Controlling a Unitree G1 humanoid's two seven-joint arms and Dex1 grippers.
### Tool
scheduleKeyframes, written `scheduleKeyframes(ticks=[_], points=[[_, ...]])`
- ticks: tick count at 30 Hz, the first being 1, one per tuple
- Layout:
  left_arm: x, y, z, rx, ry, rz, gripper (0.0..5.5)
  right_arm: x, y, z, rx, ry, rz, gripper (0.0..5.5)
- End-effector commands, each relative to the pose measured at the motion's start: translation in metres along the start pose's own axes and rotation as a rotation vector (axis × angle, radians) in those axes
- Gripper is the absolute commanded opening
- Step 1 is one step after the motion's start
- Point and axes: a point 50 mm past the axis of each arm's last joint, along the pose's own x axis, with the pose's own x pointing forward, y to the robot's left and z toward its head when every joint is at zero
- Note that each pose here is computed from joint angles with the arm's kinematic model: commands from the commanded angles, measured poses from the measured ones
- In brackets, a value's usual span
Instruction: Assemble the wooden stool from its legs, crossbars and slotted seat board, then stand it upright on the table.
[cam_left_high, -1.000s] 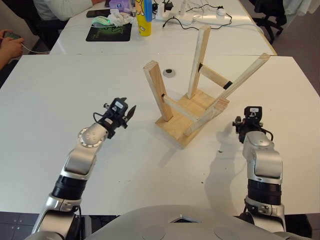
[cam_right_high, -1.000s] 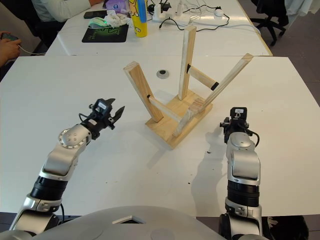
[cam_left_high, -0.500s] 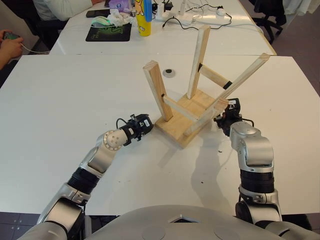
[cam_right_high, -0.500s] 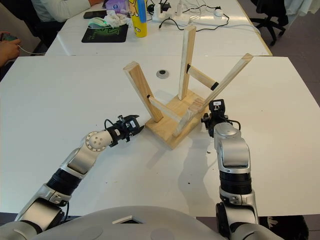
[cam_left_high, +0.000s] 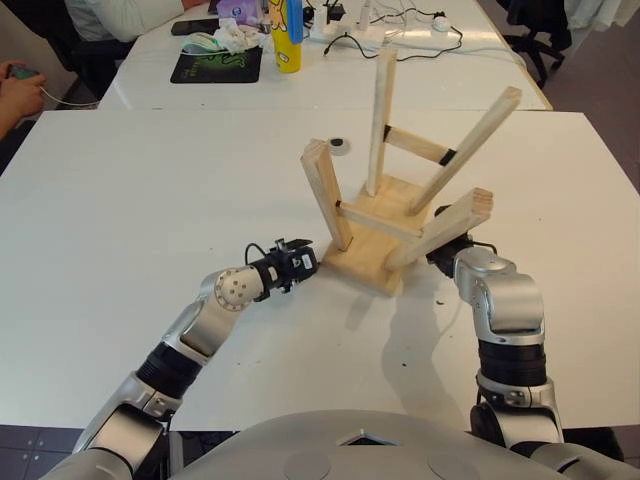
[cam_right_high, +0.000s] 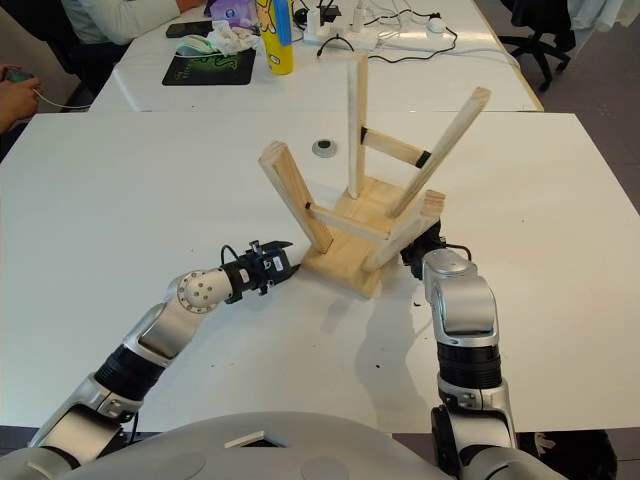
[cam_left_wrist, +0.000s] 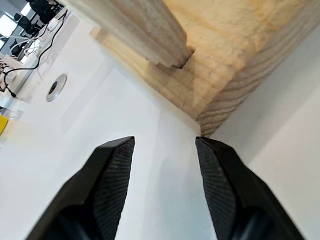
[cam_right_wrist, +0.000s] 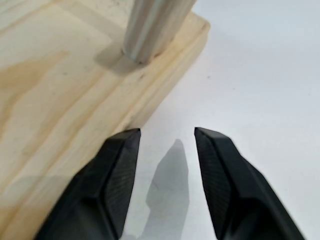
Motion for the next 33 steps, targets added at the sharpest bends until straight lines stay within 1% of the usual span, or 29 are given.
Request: scheduleKeyframes(ticks=[1,5,11,18,23,29,33], points=[[0.0,-0.003,0.024,-0.026,-0.086,-0.022,2.28,0.003,0.012,0.017,0.029,-0.029,0.203,1.99],[0.003,0.0,0.024,-0.03,-0.059,-0.002,2.28,0.003,0.019,0.041,0.002,-0.096,0.333,1.99],[-0.002,0.001,0.022,-0.055,-0.043,0.032,2.28,0.01,0.033,0.057,-0.014,-0.106,0.43,1.99],[-0.015,0.012,0.023,-0.075,-0.047,0.124,2.28,0.025,0.01,0.051,-0.043,-0.057,0.265,1.99],[-0.022,0.021,0.025,-0.066,-0.044,0.162,2.28,0.025,0.005,0.058,-0.038,-0.119,0.233,1.99],[-0.037,0.025,0.005,-0.098,0.043,0.215,2.28,0.017,-0.008,0.062,-0.084,-0.164,0.176,1.99],[-0.049,0.026,-0.01,-0.158,0.119,0.286,2.28,0.012,-0.037,0.061,-0.158,-0.157,0.074,1.99]])
